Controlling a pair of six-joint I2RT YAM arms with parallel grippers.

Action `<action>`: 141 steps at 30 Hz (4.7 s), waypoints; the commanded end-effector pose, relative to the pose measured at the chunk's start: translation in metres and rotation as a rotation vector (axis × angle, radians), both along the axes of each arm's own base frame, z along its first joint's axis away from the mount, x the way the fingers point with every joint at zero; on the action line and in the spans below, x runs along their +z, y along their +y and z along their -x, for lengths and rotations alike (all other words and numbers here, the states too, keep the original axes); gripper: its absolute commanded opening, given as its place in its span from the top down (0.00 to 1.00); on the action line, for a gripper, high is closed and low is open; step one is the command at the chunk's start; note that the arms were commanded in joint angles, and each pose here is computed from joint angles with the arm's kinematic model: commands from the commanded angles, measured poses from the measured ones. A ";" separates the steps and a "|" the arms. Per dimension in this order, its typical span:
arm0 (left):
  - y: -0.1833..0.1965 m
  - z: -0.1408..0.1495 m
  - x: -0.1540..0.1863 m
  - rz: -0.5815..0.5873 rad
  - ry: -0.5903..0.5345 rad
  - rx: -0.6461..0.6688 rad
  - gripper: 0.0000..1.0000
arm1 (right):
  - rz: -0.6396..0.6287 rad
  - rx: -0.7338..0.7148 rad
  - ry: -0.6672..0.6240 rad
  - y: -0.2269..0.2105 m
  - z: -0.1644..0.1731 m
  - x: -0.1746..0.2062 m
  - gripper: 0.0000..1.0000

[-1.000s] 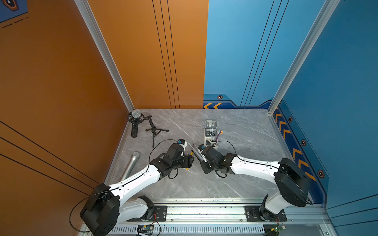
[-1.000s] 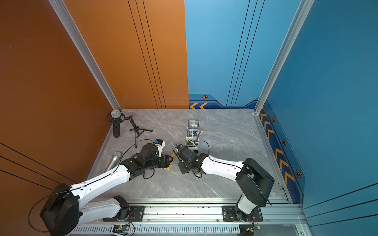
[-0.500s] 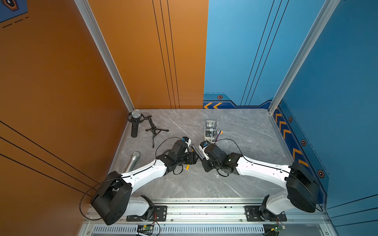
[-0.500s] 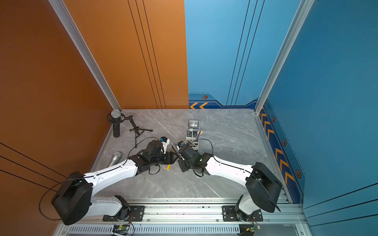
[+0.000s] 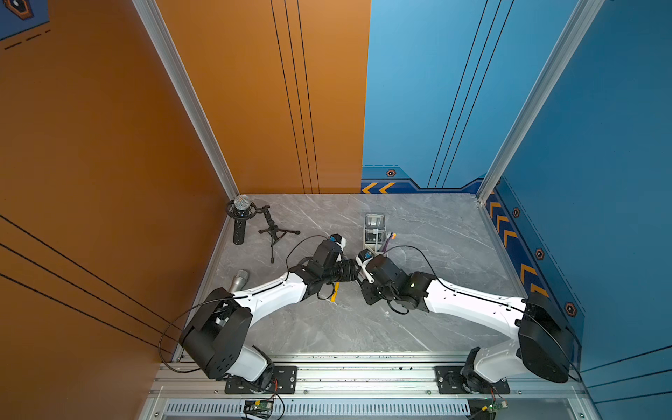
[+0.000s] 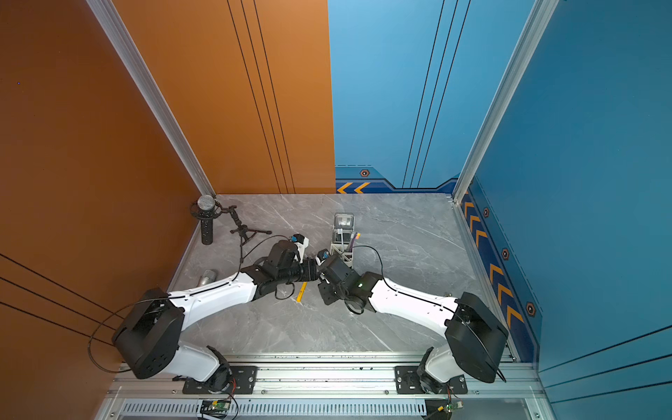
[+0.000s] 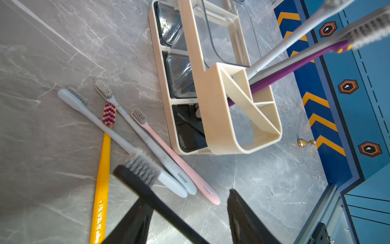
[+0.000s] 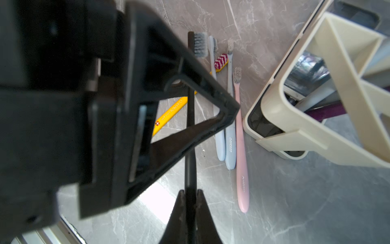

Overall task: Place the toothbrush into the toothbrush holder
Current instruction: Pick up the toothbrush from the center of the board, then place the toothbrush in the toothbrush holder.

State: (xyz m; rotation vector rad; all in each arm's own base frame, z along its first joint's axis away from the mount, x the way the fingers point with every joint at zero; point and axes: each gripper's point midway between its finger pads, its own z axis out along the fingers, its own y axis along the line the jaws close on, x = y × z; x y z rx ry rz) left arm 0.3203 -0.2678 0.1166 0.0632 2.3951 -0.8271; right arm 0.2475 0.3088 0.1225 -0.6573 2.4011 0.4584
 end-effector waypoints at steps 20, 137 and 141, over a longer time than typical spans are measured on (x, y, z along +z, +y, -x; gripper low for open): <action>-0.013 -0.009 0.026 0.063 -0.066 -0.069 1.00 | -0.036 -0.103 -0.080 -0.034 0.004 0.034 1.00; -0.090 -0.067 0.047 -0.168 -0.727 -0.242 0.89 | -0.222 -0.589 -0.166 -0.205 0.010 0.063 0.23; -0.094 -0.062 0.058 -0.154 -0.754 -0.256 0.73 | -0.220 -0.590 -0.165 -0.205 0.010 0.063 0.23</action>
